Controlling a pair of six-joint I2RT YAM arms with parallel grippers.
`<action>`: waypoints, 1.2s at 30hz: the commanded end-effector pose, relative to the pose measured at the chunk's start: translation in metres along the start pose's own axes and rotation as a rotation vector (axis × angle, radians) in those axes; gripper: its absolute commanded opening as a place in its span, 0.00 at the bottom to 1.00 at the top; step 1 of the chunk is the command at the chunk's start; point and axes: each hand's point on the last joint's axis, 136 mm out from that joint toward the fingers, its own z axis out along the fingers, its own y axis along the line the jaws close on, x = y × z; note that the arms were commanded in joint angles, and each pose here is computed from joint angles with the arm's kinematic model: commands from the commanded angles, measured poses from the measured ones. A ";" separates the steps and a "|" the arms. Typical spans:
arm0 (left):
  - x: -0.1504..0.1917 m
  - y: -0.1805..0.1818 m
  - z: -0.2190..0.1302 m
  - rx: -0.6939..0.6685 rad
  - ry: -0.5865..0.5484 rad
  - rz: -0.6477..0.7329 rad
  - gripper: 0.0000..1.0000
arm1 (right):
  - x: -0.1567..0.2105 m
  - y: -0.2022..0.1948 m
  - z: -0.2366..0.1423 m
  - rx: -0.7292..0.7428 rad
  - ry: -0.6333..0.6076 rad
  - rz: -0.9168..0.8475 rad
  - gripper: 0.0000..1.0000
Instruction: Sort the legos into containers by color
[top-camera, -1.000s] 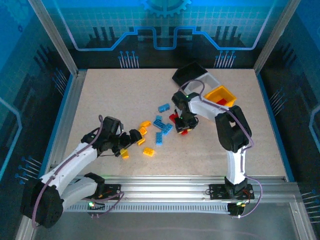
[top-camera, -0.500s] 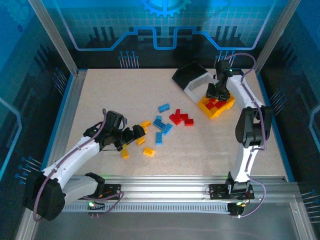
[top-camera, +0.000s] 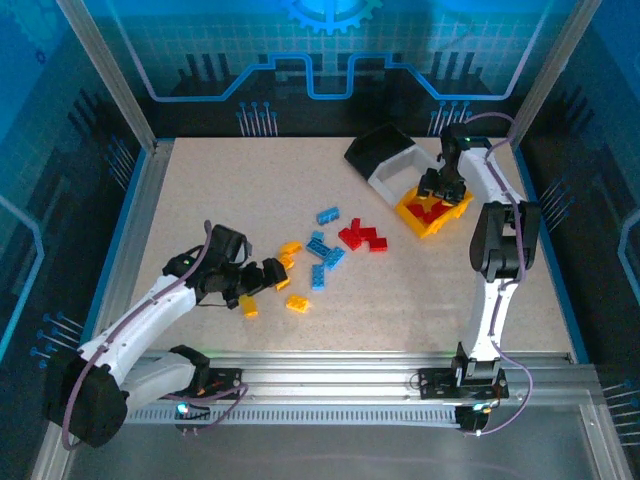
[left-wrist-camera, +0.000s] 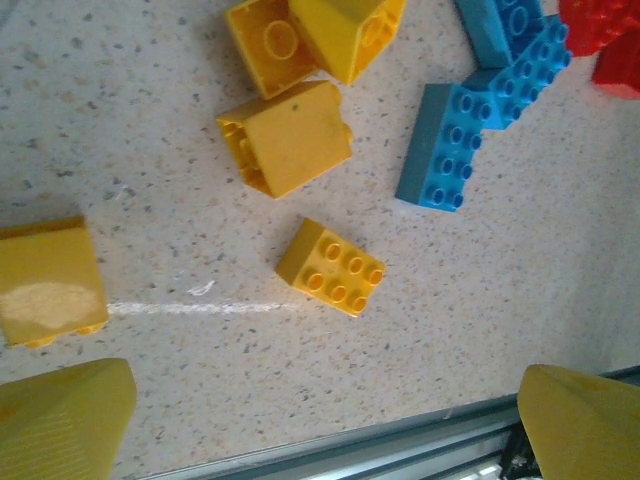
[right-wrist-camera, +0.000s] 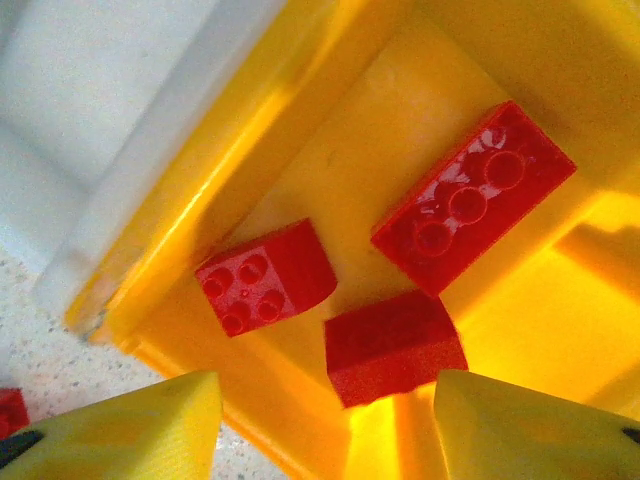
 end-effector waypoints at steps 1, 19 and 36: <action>0.004 0.017 -0.003 -0.103 0.013 0.003 0.99 | 0.019 0.034 -0.042 -0.058 -0.043 -0.103 0.63; 0.003 0.077 0.032 -0.433 0.098 -0.050 0.71 | 0.164 0.127 -0.046 -0.252 0.129 -0.285 0.67; 0.000 0.096 0.056 -0.519 0.145 0.000 0.42 | 0.156 0.121 -0.070 -0.288 0.100 -0.247 0.68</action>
